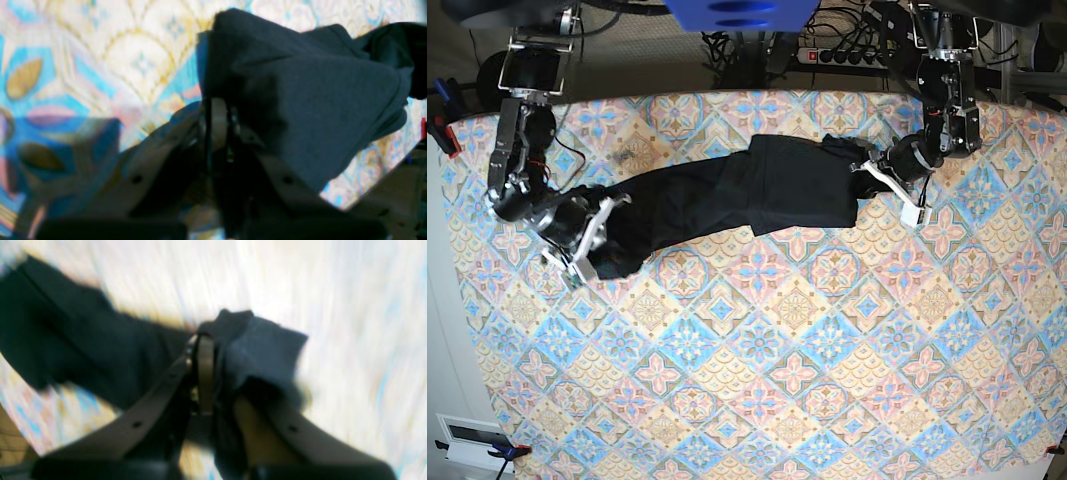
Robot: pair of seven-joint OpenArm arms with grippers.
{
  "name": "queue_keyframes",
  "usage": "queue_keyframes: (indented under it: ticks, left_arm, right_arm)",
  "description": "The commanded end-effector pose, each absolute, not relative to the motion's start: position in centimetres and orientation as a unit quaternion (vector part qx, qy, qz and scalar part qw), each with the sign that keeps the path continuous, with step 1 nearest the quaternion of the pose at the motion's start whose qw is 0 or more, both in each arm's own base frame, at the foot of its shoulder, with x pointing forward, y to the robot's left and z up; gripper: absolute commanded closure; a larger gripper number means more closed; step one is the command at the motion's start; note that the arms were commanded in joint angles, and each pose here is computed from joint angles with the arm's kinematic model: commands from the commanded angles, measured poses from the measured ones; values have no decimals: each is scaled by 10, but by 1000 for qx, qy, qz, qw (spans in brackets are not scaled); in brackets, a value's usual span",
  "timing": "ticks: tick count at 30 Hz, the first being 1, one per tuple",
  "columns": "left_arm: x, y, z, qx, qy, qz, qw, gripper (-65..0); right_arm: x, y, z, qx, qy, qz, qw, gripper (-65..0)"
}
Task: Layout the t-shirt on the table in an organized manner, then fold the t-shirt properly
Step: 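Fold the strip end with the right gripper over toward the left gripper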
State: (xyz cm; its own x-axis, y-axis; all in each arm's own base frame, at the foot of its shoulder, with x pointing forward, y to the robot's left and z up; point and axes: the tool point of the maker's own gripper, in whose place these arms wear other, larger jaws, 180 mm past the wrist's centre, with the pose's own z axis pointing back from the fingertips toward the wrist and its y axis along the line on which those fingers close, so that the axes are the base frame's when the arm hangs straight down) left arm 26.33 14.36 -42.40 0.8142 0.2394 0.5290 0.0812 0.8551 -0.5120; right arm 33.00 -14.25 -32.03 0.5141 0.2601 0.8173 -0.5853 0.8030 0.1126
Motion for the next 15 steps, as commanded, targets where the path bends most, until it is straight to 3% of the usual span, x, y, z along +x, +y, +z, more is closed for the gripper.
queue_keyframes:
  ticks: [1,7,15]
  left_arm:
    - [269,138,-419,-266,-313,40,911,-5]
    - [268,127,-427,-256,-308,35,916,-5]
    - [267,121,-427,-262,-307,38,914,-5]
  right_arm:
    - [330,-129,-306,203,-443,268,831,0]
    - [320,-66,-276,240,-474,323,783,0]
    - [306,-9,-266,296,-478,346,751,0]
